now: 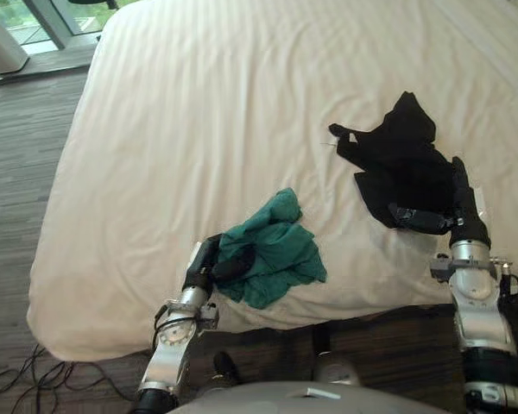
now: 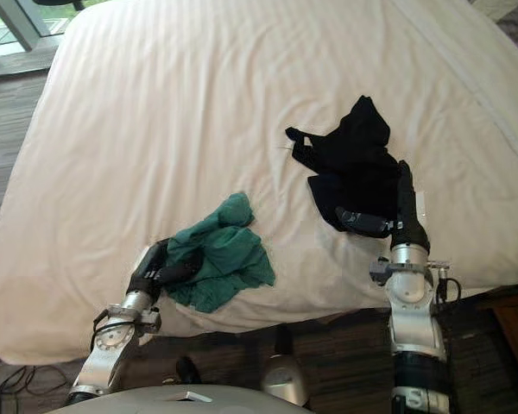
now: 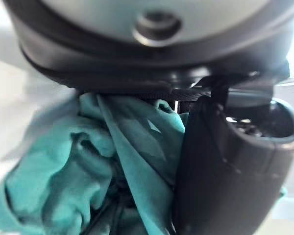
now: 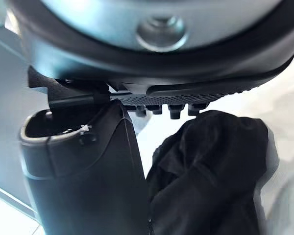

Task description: Tidy up the quilt and then pick up the clothes from the bed and put them into the laundry hamper

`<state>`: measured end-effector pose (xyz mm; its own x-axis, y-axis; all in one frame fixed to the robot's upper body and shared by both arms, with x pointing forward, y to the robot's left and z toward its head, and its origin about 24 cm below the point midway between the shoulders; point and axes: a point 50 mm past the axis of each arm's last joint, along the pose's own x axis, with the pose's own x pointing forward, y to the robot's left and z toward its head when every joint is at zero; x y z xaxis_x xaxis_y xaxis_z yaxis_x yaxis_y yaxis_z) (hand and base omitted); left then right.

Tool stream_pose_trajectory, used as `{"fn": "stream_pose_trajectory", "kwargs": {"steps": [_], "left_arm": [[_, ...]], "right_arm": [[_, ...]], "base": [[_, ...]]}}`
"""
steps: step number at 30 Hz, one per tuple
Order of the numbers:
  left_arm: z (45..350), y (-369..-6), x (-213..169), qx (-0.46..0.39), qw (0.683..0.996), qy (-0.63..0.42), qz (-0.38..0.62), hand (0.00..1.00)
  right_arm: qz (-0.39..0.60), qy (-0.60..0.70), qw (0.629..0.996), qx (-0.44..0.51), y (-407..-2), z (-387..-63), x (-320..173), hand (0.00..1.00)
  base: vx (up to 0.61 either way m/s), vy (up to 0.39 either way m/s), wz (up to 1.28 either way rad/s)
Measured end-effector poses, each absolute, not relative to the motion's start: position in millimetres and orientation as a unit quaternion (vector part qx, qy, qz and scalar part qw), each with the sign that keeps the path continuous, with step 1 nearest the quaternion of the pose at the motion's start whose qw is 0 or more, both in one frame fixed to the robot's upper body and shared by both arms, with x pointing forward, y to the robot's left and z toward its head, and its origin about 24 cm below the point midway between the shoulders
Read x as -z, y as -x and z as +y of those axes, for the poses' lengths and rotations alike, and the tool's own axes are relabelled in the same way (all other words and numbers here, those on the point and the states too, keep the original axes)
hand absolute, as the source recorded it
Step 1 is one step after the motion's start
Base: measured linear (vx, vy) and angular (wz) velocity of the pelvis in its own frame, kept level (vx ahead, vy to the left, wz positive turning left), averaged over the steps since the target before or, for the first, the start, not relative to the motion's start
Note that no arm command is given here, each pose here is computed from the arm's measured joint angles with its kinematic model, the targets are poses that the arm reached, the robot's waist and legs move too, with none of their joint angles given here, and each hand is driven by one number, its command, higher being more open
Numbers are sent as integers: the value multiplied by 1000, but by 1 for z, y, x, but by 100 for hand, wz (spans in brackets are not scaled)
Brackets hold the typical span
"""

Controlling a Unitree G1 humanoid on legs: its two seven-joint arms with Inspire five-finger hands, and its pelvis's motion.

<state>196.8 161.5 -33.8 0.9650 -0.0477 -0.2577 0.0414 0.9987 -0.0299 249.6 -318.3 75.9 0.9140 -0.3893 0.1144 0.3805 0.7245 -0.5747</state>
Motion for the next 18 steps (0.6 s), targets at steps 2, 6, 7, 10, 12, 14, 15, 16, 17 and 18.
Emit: {"fn": "stream_pose_trajectory", "kwargs": {"steps": [2, 6, 7, 10, 12, 14, 15, 16, 17, 18], "left_arm": [[165, -197, 33, 17, 991, 29, 127, 0], [168, -196, 31, 11, 992, 55, 117, 0], [169, -197, 29, 11, 992, 62, 111, 0], [173, -198, 24, 14, 994, 62, 94, 0], [174, -199, 21, 15, 994, 62, 83, 0], [174, -199, 19, 18, 994, 76, 78, 0], [174, -199, 19, 19, 994, 76, 78, 0], [173, -199, 19, 21, 994, 76, 78, 0], [172, -200, 20, 21, 994, 78, 78, 0], [172, -200, 20, 21, 994, 79, 80, 0]], "right_arm": [[20, 328, 919, 218, -254, -333, -82, 100], [41, 338, 910, 237, -263, -351, -88, 100], [42, 339, 908, 242, -267, -355, -92, 100], [37, 339, 906, 252, -274, -360, -100, 0], [35, 341, 904, 255, -276, -362, -104, 0], [27, 353, 898, 261, -278, -366, -113, 0], [26, 352, 898, 263, -278, -366, -113, 0], [23, 351, 896, 270, -278, -367, -114, 0], [22, 352, 894, 276, -277, -368, -114, 0], [22, 353, 893, 278, -276, -369, -114, 0]], "base": [[-28, -5, 31], [0, -10, 25], [5, -7, 17], [10, -8, 15], [15, -3, 15], [32, 1, 17], [25, 9, 16], [12, 22, 23], [3, 25, 30], [2, 13, 40]]}}
